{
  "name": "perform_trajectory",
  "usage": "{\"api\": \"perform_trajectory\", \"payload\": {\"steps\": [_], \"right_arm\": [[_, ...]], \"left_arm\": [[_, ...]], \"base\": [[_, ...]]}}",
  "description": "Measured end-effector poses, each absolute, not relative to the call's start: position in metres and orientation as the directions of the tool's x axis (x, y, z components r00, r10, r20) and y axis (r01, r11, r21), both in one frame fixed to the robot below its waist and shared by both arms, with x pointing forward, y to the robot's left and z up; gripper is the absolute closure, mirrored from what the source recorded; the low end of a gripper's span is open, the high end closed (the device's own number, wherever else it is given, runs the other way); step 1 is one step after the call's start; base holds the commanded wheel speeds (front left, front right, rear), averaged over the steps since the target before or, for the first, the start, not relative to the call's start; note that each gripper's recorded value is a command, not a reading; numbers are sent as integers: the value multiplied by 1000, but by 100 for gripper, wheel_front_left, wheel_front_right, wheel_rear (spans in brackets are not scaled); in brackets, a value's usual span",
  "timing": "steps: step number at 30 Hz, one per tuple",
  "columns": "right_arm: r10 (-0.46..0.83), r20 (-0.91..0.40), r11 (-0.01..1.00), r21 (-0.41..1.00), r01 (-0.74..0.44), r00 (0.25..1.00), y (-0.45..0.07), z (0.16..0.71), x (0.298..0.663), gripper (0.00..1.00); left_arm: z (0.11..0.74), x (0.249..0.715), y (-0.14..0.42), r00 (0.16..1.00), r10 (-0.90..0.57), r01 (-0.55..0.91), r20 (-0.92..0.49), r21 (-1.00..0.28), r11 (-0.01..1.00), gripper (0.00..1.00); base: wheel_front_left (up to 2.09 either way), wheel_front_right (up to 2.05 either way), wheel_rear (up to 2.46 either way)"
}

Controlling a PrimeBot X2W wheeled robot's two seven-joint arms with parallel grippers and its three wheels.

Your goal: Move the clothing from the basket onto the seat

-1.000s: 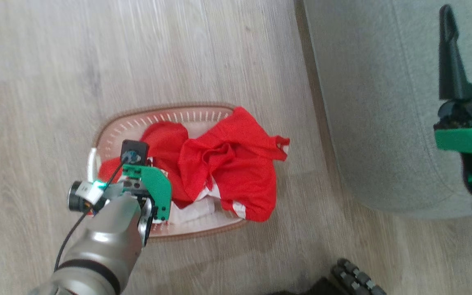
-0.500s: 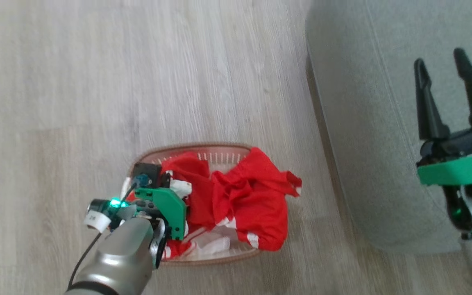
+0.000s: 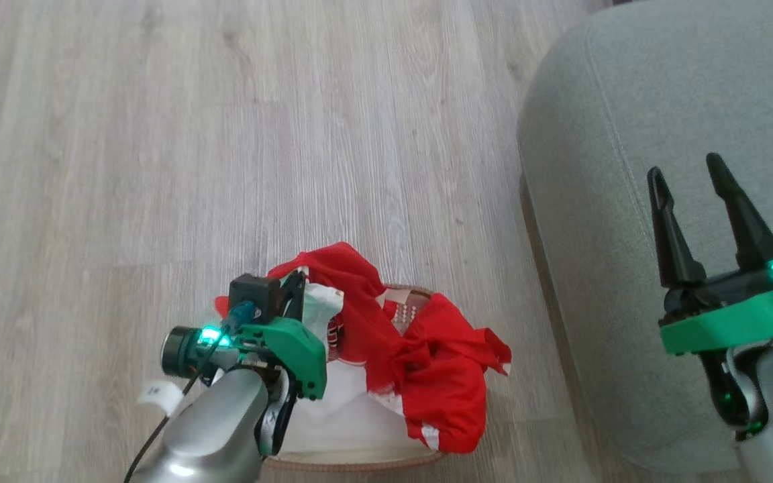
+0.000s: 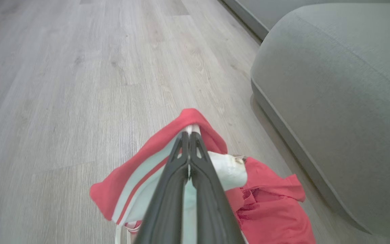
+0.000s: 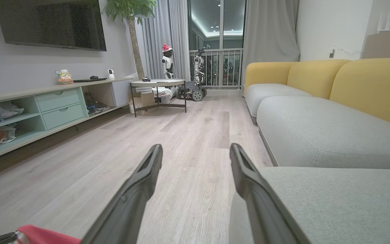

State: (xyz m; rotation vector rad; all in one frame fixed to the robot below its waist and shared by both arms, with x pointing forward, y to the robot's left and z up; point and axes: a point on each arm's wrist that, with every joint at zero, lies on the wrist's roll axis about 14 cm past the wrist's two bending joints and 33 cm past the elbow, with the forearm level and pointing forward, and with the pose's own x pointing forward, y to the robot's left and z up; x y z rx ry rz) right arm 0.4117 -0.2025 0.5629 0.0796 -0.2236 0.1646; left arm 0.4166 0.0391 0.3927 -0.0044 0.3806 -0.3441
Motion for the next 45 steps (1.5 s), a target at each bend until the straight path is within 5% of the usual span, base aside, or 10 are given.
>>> {"api": "perform_trajectory", "payload": {"steps": [12, 22, 37, 45], "right_arm": [[161, 238, 982, 60, -180, 958, -196, 567, 392, 0], [171, 244, 979, 66, -192, 955, -190, 569, 388, 0], [365, 203, 917, 92, -389, 909, -129, 556, 374, 0], [567, 212, 811, 24, -584, 796, -70, 570, 379, 0]], "left_arm": [[493, 426, 41, 937, -345, 342, -59, -64, 938, 100], [575, 430, 32, 911, -389, 394, 141, -11, 919, 100], [645, 417, 7, 833, -470, 480, 292, 42, 876, 100], [644, 409, -4, 811, -513, 526, 283, 33, 850, 100]], "base": [[0, 0, 0], [0, 0, 0], [0, 0, 0], [0, 0, 0]]}}
